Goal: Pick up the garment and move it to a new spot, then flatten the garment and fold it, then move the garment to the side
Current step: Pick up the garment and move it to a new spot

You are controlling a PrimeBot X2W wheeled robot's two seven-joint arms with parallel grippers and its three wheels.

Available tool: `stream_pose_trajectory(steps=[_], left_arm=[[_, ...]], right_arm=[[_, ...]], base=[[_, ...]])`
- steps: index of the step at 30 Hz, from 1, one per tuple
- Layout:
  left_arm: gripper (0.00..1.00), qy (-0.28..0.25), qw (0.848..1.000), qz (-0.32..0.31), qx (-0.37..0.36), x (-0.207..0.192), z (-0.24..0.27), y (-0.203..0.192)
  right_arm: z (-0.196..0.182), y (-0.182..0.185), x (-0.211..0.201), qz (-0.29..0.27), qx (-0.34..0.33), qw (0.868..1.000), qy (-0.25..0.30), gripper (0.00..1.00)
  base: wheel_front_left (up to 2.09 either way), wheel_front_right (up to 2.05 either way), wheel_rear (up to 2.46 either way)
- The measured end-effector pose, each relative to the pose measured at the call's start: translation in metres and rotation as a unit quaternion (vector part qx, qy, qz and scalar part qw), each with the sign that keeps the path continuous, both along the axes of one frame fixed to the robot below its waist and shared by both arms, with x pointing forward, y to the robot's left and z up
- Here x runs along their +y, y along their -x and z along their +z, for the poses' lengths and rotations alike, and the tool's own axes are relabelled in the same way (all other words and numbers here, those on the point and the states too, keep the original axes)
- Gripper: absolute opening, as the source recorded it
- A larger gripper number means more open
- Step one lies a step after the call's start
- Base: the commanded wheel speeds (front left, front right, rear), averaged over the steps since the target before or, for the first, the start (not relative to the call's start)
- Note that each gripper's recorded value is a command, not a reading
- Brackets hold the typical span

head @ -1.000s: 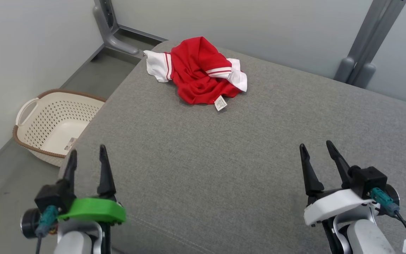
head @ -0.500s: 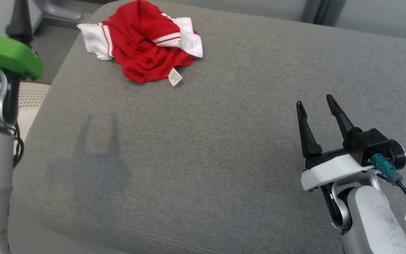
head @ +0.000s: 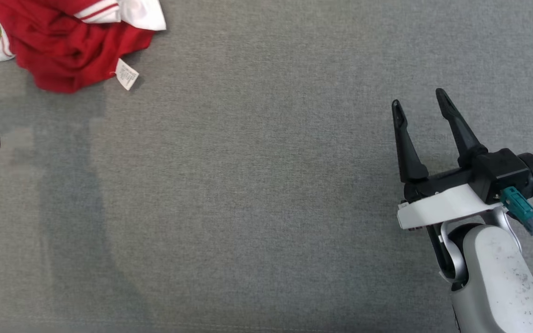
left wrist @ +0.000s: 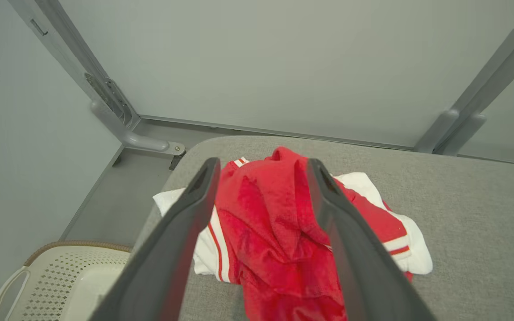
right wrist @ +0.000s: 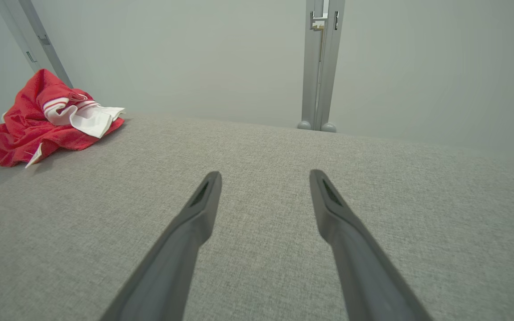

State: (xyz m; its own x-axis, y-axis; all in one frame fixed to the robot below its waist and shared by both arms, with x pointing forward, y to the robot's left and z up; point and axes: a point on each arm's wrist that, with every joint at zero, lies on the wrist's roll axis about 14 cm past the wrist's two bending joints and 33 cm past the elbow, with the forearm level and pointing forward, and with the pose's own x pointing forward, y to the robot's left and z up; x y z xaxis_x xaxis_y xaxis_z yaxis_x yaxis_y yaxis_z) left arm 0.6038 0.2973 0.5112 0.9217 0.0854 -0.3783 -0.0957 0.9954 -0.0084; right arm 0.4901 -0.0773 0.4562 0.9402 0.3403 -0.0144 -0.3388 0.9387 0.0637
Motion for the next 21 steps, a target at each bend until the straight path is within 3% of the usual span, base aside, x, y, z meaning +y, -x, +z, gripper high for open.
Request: stream_pose_trajectory(steps=[12, 13, 15, 21], left_arm=[[1.00, 0.033, 0.993, 0.030, 0.110, -0.010, -0.125, -0.017], [0.62, 0.033, 0.993, 0.035, 0.112, -0.010, -0.131, -0.017], [0.00, 0.029, 0.993, 0.039, 0.107, -0.009, -0.135, -0.020], [0.00, 0.005, 0.997, 0.041, 0.066, -0.001, -0.115, -0.025]], right_arm=[[-0.045, -0.003, -0.034, -0.039, 0.048, 0.998, 0.024, 1.00], [-0.048, -0.003, -0.036, -0.042, 0.051, 0.997, 0.026, 1.00], [-0.052, -0.002, -0.040, -0.046, 0.056, 0.997, 0.028, 1.00], [-0.048, 0.000, -0.042, -0.049, 0.052, 0.997, 0.025, 1.00]], base=[[0.00, 0.00, 0.00], [0.00, 0.00, 0.00], [0.00, 0.00, 0.00], [0.00, 0.00, 0.00]])
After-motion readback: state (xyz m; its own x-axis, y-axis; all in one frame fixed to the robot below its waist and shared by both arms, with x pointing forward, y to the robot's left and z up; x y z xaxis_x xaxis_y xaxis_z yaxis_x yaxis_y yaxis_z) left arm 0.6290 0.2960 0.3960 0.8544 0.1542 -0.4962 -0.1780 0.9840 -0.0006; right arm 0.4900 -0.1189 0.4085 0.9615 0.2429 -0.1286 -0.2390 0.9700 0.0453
